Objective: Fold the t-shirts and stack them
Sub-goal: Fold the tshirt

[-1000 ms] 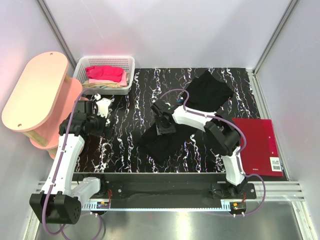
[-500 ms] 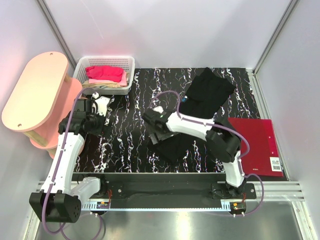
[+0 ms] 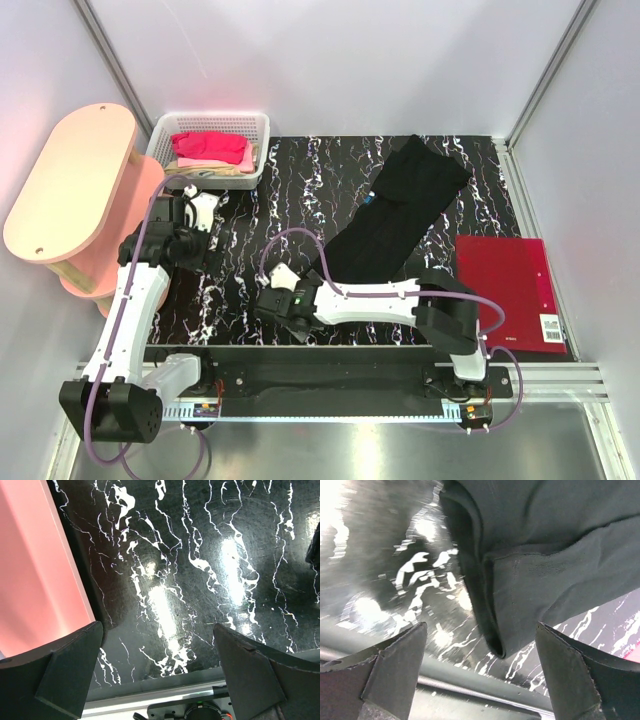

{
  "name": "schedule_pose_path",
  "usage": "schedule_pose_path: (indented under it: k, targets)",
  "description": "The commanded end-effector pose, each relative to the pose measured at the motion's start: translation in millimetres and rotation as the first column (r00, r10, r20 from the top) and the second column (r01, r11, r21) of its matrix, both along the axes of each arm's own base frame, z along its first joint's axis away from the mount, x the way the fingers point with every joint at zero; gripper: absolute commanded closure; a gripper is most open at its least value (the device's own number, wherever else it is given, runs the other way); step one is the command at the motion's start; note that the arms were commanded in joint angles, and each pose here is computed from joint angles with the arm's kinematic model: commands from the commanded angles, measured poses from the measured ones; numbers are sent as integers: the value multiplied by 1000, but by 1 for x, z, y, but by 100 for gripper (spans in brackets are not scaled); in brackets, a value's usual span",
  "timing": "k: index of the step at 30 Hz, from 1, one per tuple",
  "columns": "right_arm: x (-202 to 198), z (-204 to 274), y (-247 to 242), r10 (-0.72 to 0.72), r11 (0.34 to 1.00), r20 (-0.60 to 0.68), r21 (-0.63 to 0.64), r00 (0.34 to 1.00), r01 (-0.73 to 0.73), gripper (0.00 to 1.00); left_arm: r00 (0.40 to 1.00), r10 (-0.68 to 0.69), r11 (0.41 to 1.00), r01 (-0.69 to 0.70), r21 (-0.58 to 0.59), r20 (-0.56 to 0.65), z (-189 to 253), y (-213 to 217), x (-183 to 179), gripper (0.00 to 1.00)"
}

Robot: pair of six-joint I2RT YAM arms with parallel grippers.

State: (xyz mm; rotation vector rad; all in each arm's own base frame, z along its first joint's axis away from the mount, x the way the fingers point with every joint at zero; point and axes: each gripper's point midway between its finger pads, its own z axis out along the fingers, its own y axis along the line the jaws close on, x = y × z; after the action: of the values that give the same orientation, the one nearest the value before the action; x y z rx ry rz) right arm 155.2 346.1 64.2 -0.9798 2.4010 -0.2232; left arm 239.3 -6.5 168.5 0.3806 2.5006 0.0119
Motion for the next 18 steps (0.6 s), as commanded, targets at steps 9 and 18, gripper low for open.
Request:
schedule_pose_path:
  k: [9,18]
  targets:
    - [25,-28,-10,-49,993,113,-101,992,60,11,997,12,999,-15,36,80,17,8,9,1]
    - [29,-55,-20,-71,986,126,-141,990,88,22,997,4,999,-7,41,79,16,8,10,1]
